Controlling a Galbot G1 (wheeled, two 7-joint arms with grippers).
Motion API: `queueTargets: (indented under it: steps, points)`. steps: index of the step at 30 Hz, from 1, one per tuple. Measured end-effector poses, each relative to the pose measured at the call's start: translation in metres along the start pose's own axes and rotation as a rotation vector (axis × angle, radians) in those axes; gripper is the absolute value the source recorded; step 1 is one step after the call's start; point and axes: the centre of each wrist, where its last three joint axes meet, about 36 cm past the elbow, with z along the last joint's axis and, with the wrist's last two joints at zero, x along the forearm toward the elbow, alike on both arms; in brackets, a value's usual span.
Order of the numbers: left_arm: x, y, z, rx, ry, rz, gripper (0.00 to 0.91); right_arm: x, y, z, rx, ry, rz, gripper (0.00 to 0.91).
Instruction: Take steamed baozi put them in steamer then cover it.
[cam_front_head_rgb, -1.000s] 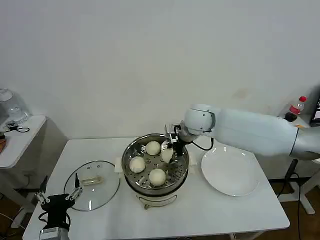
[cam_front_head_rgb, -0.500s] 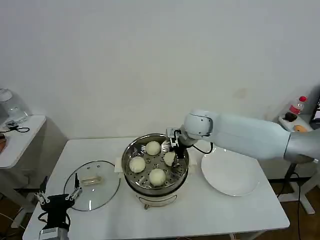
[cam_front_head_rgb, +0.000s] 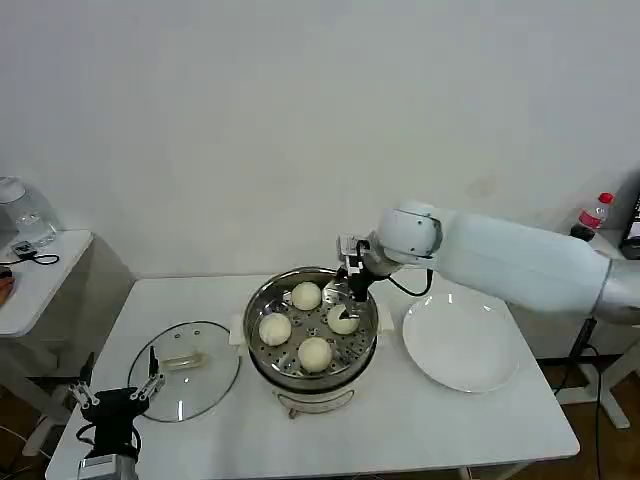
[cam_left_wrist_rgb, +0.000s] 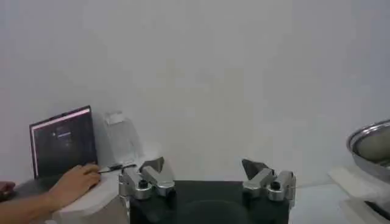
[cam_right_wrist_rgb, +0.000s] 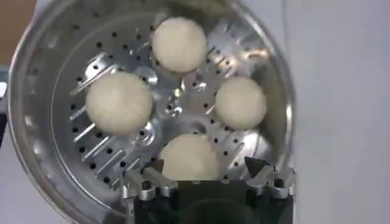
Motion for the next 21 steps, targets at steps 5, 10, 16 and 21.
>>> queueTargets:
  steps: [5, 10, 16, 21]
  points:
    - [-0.002, -0.001, 0.003, -0.002, 0.004, 0.004, 0.907, 0.018, 0.014, 0.013, -0.045, -0.103, 0.111, 0.907]
    - [-0.006, -0.001, 0.009, -0.024, 0.013, 0.007, 0.907, 0.023, 0.043, 0.043, -0.104, -0.24, 0.292, 0.907]
    - [-0.009, -0.001, 0.019, -0.074, 0.048, 0.011, 0.907, 0.015, 0.089, 0.079, -0.189, -0.42, 0.537, 0.907]
    - [-0.009, 0.002, 0.033, -0.18, 0.06, 0.026, 0.907, 0.01, 0.123, 0.101, -0.27, -0.58, 0.726, 0.907]
